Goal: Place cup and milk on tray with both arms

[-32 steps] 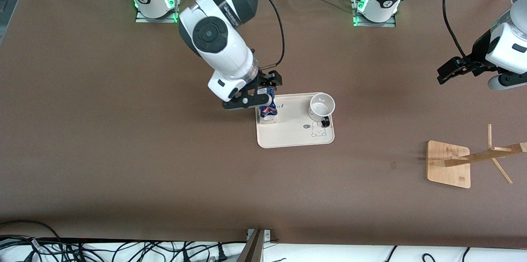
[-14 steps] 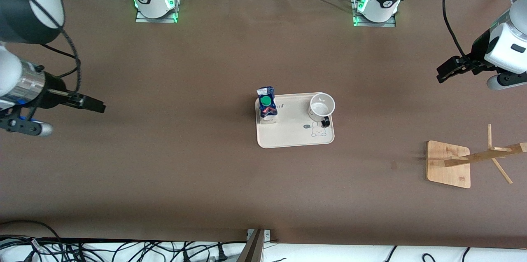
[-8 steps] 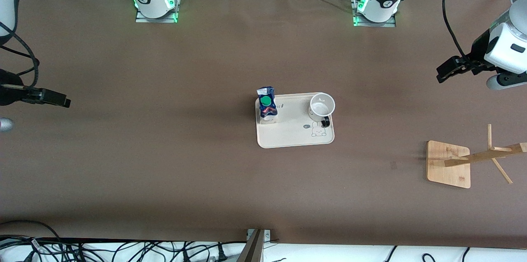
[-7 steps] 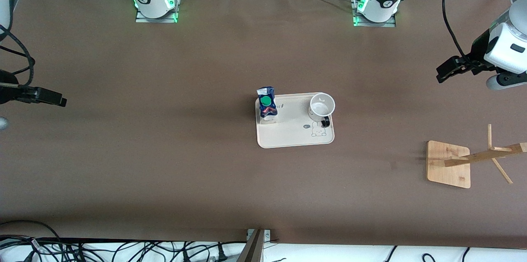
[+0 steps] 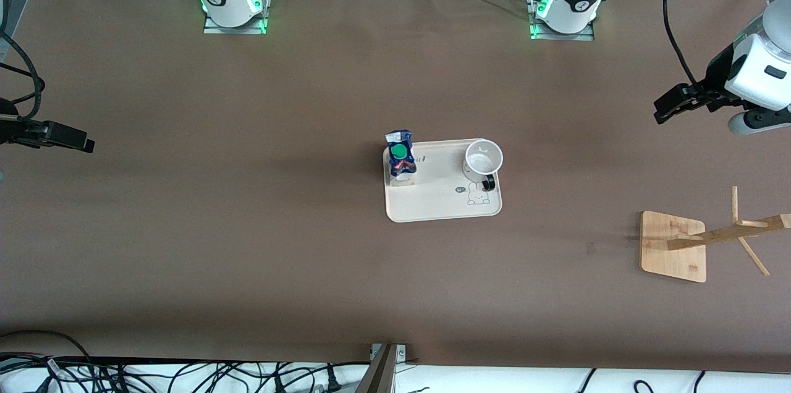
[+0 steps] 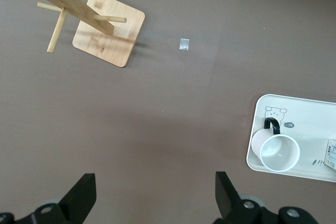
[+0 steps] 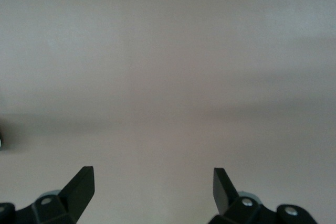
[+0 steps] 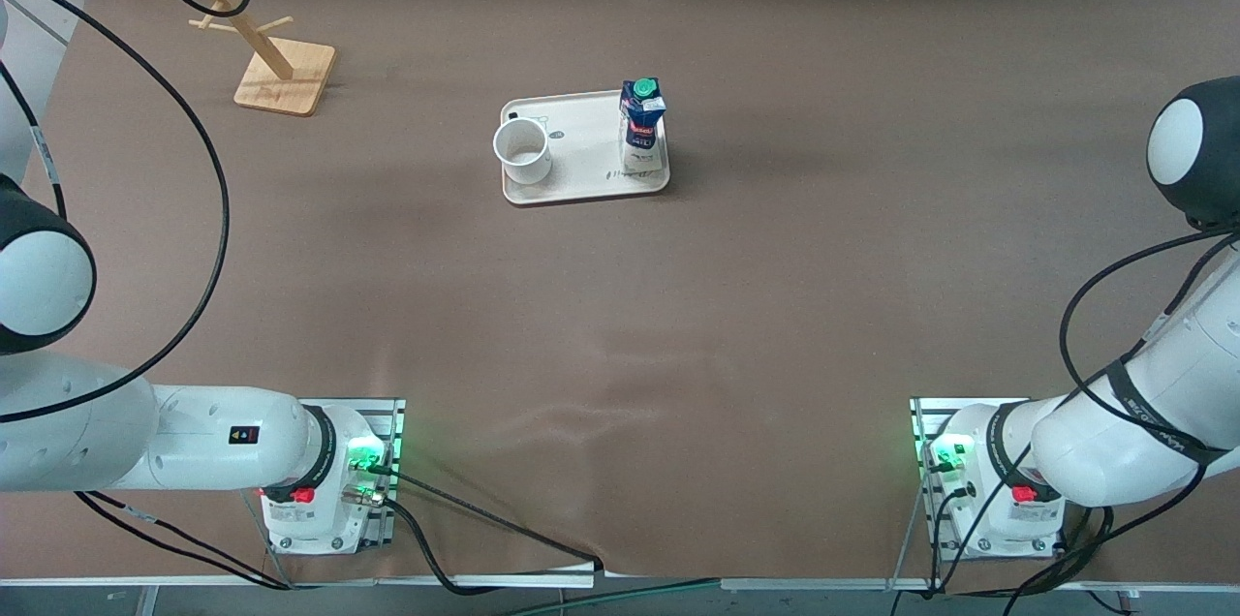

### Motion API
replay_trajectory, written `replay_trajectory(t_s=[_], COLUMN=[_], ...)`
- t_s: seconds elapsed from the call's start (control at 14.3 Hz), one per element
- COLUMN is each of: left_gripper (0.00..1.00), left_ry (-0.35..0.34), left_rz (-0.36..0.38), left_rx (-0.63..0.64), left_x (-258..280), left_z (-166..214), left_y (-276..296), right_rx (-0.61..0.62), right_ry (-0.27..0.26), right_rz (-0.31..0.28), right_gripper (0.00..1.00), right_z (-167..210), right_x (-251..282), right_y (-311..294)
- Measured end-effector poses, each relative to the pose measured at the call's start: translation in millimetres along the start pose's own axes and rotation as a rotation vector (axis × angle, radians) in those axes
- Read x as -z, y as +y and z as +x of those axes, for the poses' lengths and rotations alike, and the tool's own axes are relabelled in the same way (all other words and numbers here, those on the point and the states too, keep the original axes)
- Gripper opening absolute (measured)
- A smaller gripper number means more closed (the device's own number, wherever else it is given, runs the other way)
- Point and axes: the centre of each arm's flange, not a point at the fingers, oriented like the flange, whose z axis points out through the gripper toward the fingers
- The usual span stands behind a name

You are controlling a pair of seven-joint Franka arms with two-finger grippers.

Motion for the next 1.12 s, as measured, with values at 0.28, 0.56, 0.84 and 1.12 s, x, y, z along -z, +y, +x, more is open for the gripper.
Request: replay_trajectory(t_s=[0.28, 0.56, 0.84, 1.12], left_gripper=[1.0, 1.0, 1.0, 1.0], left_ry=[-0.002, -0.001, -0.002, -0.002], left_rz=[0.001, 0.0, 0.001, 0.001], left_rx=[-0.001, -0.003, -0.003, -0.003], left_x=[0, 0, 0, 0], left_z=[0, -1, -1, -1], left_y=[0, 2, 2, 2], right_rx=[0.017, 0.064, 0.088, 0.094], right_ry=[0.018, 0.095, 0.104, 0.102], right_rz=[0.011, -0.057, -0.067, -0.067], right_gripper=[1.0, 1.0, 1.0, 1.0], right_z=[-2, -15, -23, -22], right_x=[8, 19, 17, 14], right_y=[-8, -8, -22, -26])
